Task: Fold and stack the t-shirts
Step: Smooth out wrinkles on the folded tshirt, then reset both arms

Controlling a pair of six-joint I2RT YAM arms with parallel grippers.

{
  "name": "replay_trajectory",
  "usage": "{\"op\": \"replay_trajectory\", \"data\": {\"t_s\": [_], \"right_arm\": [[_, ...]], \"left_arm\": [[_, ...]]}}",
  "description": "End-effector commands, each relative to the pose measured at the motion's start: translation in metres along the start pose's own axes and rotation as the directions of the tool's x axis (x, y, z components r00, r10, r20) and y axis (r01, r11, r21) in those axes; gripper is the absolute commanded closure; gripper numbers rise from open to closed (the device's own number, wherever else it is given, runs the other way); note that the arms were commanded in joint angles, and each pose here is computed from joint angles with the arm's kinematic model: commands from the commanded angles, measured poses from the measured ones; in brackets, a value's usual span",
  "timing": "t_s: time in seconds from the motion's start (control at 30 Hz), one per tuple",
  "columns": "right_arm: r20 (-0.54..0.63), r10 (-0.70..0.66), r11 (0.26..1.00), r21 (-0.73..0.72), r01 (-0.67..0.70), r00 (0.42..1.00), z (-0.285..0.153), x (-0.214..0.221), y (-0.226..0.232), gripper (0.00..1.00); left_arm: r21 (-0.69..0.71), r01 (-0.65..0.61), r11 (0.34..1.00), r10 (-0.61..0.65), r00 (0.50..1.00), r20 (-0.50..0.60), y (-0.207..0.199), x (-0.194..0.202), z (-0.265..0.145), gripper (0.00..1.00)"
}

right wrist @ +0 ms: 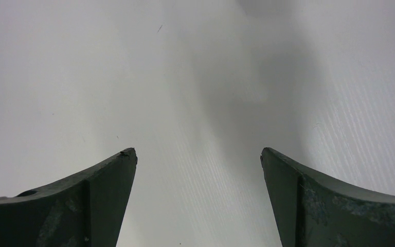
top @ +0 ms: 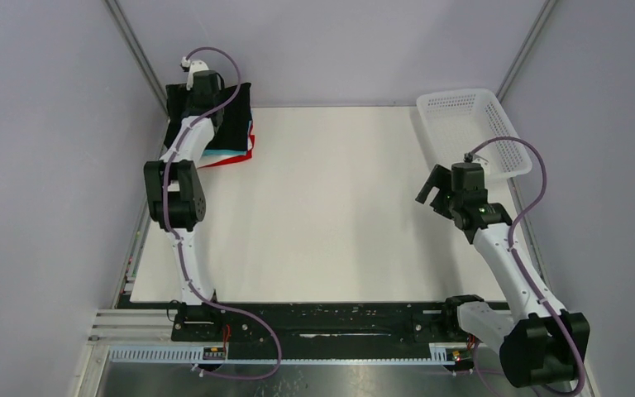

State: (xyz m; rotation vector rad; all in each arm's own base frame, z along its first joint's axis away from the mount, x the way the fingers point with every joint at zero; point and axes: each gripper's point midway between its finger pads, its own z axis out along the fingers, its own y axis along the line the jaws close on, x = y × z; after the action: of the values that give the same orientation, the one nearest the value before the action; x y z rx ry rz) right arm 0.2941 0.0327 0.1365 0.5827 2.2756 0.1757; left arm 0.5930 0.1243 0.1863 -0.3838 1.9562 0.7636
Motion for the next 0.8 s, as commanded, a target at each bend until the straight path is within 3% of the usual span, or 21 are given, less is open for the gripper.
{"op": "replay_trajectory", "data": {"t_s": [0.0, 0.2, 0.3, 0.4, 0.5, 0.63, 0.7, 0.77], "right_arm": [[0.053, 0.017, 1.000, 0.000, -0.017, 0.998, -0.012, -0.006, -0.005, 0.00], [0.089, 0.018, 0.999, -0.052, -0.013, 0.996, -0.028, -0.004, -0.004, 0.01], [0.100, 0.035, 0.998, -0.064, -0.028, 0.994, -0.032, -0.001, -0.005, 0.02], [0.103, 0.031, 0.996, -0.084, -0.022, 0.994, -0.033, 0.002, -0.004, 0.02], [0.112, 0.024, 0.996, -0.083, -0.014, 0.993, -0.034, 0.002, -0.006, 0.02], [0.140, 0.015, 0.997, -0.072, -0.005, 0.990, -0.033, 0.000, -0.009, 0.02], [0.153, 0.022, 0.996, -0.088, -0.009, 0.988, -0.031, -0.001, -0.007, 0.01], [0.167, 0.030, 0.994, -0.107, -0.012, 0.985, -0.030, -0.003, -0.004, 0.02]], "left_arm": [[0.079, 0.218, 0.973, -0.226, 0.967, 0.113, 0.018, -0.060, -0.044, 0.01], [0.153, 0.289, 0.945, -0.305, 0.947, 0.100, 0.016, -0.057, -0.095, 0.01], [0.244, 0.375, 0.894, -0.401, 0.914, 0.065, 0.020, -0.055, -0.137, 0.01], [0.370, 0.501, 0.782, -0.527, 0.849, -0.037, 0.016, -0.040, -0.184, 0.01], [0.545, 0.555, 0.628, -0.569, 0.806, -0.166, -0.002, -0.007, -0.237, 0.01], [0.722, 0.489, 0.490, -0.502, 0.835, -0.225, -0.024, 0.050, -0.301, 0.01], [0.754, 0.468, 0.461, -0.435, 0.860, -0.268, -0.032, 0.092, -0.316, 0.01], [0.754, 0.452, 0.476, -0.395, 0.876, -0.276, -0.030, 0.119, -0.320, 0.01]]}}
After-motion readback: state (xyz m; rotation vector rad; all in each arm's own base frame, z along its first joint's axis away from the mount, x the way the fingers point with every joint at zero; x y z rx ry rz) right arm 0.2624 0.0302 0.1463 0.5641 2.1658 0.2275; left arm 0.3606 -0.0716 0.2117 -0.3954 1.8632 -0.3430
